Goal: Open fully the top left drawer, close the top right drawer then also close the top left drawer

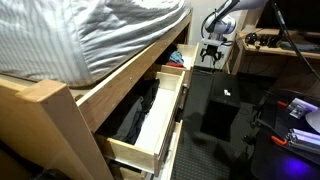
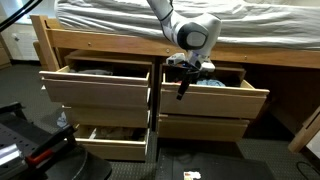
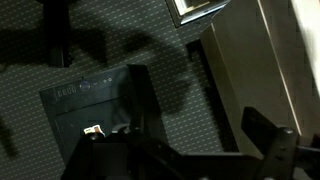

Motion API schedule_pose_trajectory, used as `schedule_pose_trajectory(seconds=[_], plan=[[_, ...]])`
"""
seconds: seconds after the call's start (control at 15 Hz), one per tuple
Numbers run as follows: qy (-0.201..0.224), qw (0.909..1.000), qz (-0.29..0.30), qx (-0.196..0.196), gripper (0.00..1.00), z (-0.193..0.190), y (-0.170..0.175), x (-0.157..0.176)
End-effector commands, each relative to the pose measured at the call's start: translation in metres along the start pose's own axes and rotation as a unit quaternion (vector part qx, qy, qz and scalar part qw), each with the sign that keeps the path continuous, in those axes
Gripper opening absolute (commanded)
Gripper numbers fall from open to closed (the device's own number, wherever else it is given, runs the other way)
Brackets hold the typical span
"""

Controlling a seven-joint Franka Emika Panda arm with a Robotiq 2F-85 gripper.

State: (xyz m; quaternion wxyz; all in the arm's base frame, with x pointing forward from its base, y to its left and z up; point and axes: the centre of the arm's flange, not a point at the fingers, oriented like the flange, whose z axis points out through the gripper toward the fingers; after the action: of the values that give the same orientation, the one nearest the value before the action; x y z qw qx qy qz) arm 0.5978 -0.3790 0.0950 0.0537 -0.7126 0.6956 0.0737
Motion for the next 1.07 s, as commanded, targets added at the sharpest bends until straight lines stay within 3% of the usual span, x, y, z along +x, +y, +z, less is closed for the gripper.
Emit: schedule_pose_trajectory(seconds=[0.0,0.13,0.2,0.47,0.53,0.67,0.87,1.0], plan=[[-0.012,0.9999,-0.002,-0.004,1.00,0.035,-0.008,0.006],[-0.014,0.9998,0.002,0.010,1.00,0.059,-0.009,0.002],[-0.009,0.9999,0.003,-0.005,1.00,0.037,0.001,-0.002],[-0.009,0.9999,0.002,-0.004,1.00,0.064,-0.002,-0.004],[0.001,1.0000,0.004,0.005,1.00,0.067,-0.003,-0.004],[-0.018,0.9981,-0.011,0.058,1.00,0.091,-0.015,-0.010],[-0.036,0.9933,-0.066,0.088,1.00,0.138,-0.041,-0.053],[-0.031,0.9877,-0.107,0.110,1.00,0.141,-0.053,-0.071]])
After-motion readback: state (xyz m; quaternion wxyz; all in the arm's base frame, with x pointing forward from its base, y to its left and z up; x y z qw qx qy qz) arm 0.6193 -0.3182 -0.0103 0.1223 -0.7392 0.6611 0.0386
